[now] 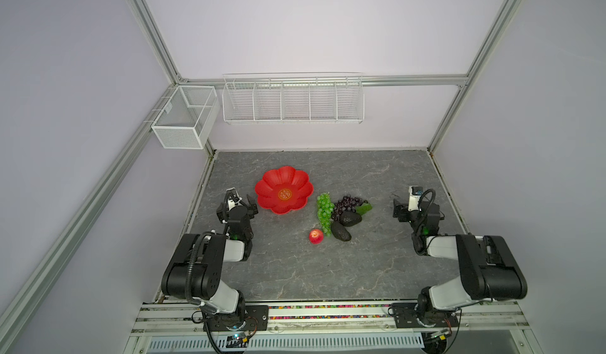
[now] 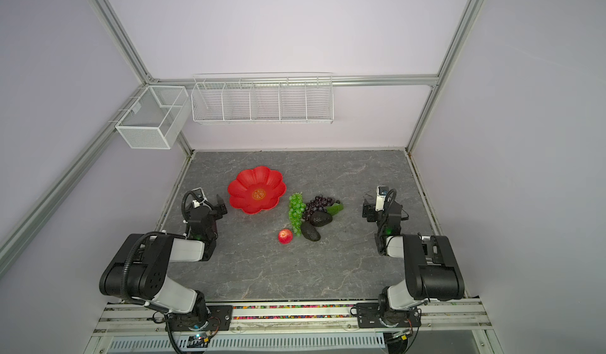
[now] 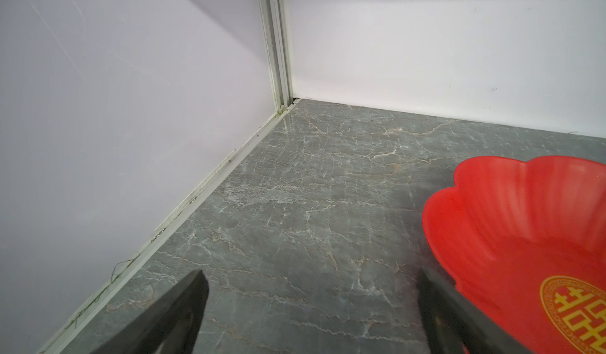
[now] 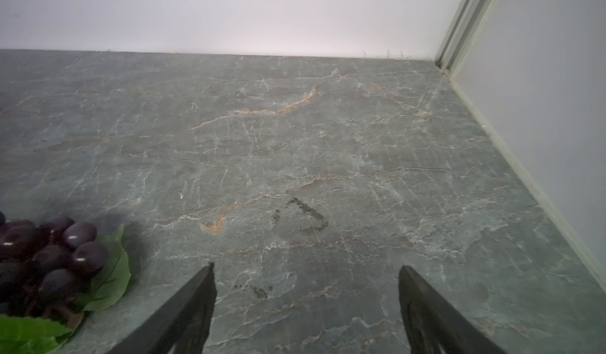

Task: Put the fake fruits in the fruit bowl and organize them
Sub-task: 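Reach the left gripper to the green grapes while the right gripper reaches the avocados, then grasp the green grapes with the left gripper and lower them into the red bowl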

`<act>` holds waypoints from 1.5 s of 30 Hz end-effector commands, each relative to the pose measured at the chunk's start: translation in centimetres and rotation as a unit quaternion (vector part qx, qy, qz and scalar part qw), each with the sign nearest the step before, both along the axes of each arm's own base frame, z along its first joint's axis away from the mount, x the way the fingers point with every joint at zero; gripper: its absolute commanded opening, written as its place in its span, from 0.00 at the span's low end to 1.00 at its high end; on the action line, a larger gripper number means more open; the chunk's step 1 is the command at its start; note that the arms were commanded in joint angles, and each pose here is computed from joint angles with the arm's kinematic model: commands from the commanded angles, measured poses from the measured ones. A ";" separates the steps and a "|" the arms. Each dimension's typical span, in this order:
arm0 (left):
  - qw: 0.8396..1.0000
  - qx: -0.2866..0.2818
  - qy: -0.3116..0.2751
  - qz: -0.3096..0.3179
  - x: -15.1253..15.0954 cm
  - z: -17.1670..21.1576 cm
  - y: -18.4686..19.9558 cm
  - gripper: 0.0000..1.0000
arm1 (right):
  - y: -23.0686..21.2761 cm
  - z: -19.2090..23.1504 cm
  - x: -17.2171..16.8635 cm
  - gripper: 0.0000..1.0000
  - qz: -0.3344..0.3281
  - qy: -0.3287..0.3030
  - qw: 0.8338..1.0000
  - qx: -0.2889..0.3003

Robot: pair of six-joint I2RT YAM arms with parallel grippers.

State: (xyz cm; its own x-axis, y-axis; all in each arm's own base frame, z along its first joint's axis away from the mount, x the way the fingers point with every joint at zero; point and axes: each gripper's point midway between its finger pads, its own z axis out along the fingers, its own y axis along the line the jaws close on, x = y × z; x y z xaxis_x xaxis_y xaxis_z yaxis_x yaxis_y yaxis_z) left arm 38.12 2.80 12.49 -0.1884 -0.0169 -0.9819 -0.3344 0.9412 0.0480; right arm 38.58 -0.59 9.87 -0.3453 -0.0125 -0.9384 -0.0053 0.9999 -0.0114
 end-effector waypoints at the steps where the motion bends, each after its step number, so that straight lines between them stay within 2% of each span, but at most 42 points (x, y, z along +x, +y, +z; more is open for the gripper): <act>1: 0.998 0.015 -0.045 0.031 -1.5 3.8 0.3 0.99 | 0.0 4.0 -1.1 0.88 -0.024 -0.043 0.999 -0.020; 3: 0.997 0.046 -0.042 0.034 -2.5 6.1 -0.6 0.99 | 0.4 5.8 -1.6 0.88 -0.046 -0.009 0.999 -0.013; 5: 0.998 0.043 -0.010 0.043 -3.2 8.2 -1.3 1.00 | 2.8 7.3 -2.2 0.88 -0.013 0.022 1.000 0.013; 7: 0.999 -0.021 0.029 -0.011 -2.7 10.1 -3.5 0.94 | 6.2 8.2 -3.6 0.88 0.042 0.045 0.998 0.029; 9: 0.992 -0.073 0.072 -0.072 -2.4 10.5 -7.4 0.93 | 9.8 8.2 -5.4 0.88 0.089 0.063 0.994 0.023; 11: 0.976 -0.082 0.143 -0.145 -2.7 9.4 -12.9 0.94 | 12.0 7.6 -7.1 0.88 0.120 0.084 0.989 0.033; 12: 0.962 -0.083 0.183 -0.183 -3.2 8.4 -16.1 0.93 | 13.1 7.4 -7.9 0.88 0.140 0.090 0.985 0.046; 15: 0.907 -0.132 0.284 -0.282 -4.5 4.5 -24.0 0.89 | 15.8 6.2 -9.8 0.88 0.183 0.111 0.973 0.088; 16: 0.892 -0.142 0.299 -0.309 -4.7 3.6 -26.3 0.86 | 16.9 5.9 -10.4 0.88 0.205 0.115 0.967 0.098; 19: 0.870 -0.124 0.325 -0.349 -4.6 2.0 -30.8 0.85 | 19.9 5.2 -11.8 0.88 0.266 0.125 0.950 0.102; 22: 0.858 -0.104 0.375 -0.334 -3.8 0.0 -32.1 0.86 | 23.0 5.8 -13.4 0.88 0.340 0.130 0.926 0.096; 25: 0.851 -0.093 0.401 -0.327 -3.0 -2.2 -33.0 0.86 | 24.8 6.1 -14.4 0.88 0.380 0.124 0.912 0.090; 28: 0.845 -0.087 0.419 -0.320 -2.6 -3.8 -33.4 0.86 | 25.3 5.9 -14.3 0.88 0.383 0.121 0.910 0.098; 33: 0.829 -0.103 0.427 -0.347 -2.5 -5.0 -35.2 0.85 | 25.6 5.6 -14.2 0.88 0.388 0.123 0.909 0.096; 37: 0.823 -0.104 0.441 -0.344 -2.2 -6.4 -35.8 0.83 | 25.7 5.6 -14.1 0.88 0.390 0.125 0.908 0.089; 41: 0.817 -0.102 0.453 -0.342 -1.7 -8.0 -36.5 0.73 | 25.8 5.5 -14.1 0.88 0.392 0.127 0.907 0.086; 45: 0.820 -0.109 0.448 -0.338 -1.2 -8.5 -36.8 0.66 | 25.8 5.3 -14.0 0.88 0.392 0.131 0.906 0.084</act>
State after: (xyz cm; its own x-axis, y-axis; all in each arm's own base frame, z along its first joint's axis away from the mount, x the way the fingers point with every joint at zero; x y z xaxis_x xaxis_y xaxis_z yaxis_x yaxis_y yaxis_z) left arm 36.50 -33.70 4.02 -0.8639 0.2559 -0.4338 0.3657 0.9110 -0.1908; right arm 24.37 24.53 14.07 -0.5358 -0.2138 -0.8168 -0.6690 0.6978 0.2561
